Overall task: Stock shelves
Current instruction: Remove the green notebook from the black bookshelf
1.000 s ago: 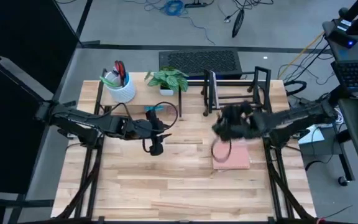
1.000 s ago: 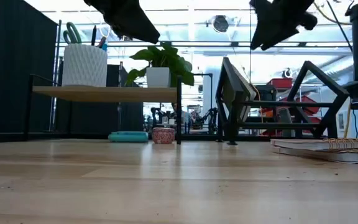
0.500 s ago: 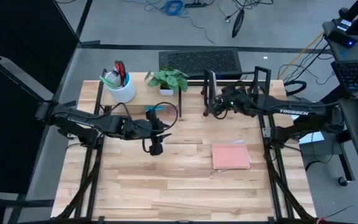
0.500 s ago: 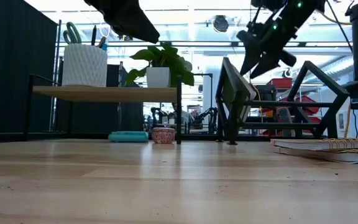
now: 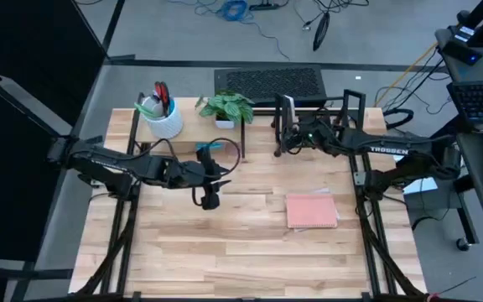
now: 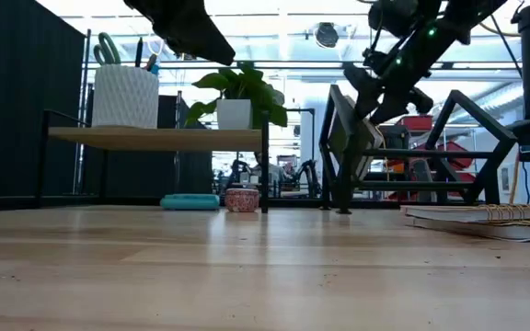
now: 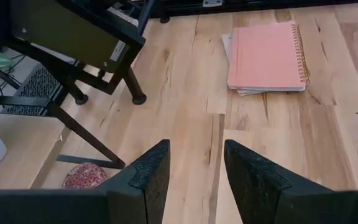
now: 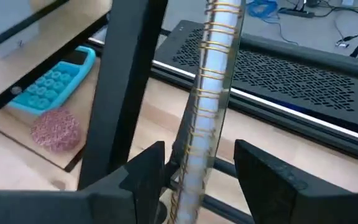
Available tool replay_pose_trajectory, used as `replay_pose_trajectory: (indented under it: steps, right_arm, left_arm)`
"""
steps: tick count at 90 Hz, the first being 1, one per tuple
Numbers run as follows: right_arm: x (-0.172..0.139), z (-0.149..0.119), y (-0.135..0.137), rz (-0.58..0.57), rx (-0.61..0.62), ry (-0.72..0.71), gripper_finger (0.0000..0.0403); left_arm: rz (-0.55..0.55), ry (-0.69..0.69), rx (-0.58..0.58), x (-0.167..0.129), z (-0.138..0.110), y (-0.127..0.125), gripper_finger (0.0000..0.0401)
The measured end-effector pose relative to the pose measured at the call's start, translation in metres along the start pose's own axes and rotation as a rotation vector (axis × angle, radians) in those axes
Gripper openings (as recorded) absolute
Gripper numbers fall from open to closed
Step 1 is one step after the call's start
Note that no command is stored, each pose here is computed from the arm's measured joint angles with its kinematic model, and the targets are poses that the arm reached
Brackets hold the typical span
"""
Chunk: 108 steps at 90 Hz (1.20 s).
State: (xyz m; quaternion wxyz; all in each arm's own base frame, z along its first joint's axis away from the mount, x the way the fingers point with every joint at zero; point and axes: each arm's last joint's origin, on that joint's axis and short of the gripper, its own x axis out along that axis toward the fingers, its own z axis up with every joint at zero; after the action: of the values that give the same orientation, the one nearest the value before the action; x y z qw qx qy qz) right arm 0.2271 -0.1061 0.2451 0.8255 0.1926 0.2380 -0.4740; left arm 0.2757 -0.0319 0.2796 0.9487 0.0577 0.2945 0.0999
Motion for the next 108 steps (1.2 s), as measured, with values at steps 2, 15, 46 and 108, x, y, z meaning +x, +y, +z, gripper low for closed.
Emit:
replay_pose_trajectory:
  steps: [2, 15, 46, 108]
  right_arm:
    - [0.002, 0.000, 0.000, -0.005, 0.002, 0.002, 0.0175]
    - [0.012, -0.002, -0.001, -0.029, -0.003, 0.021, 0.0159]
    - [0.011, -0.001, -0.001, -0.024, -0.094, 0.010, 0.0013]
    - [-0.153, 0.046, 0.014, 0.097, -0.598, 0.261, 0.0011]
  left_arm:
    - [0.000, 0.000, 0.000, 0.000, 0.000, 0.000, 0.0140]
    - [0.000, 0.002, 0.000, 0.000, 0.000, 0.000, 0.0140]
    - [0.000, 0.007, 0.002, 0.000, -0.001, 0.000, 0.0140]
    - [0.000, 0.007, 0.001, 0.000, -0.001, 0.000, 0.0140]
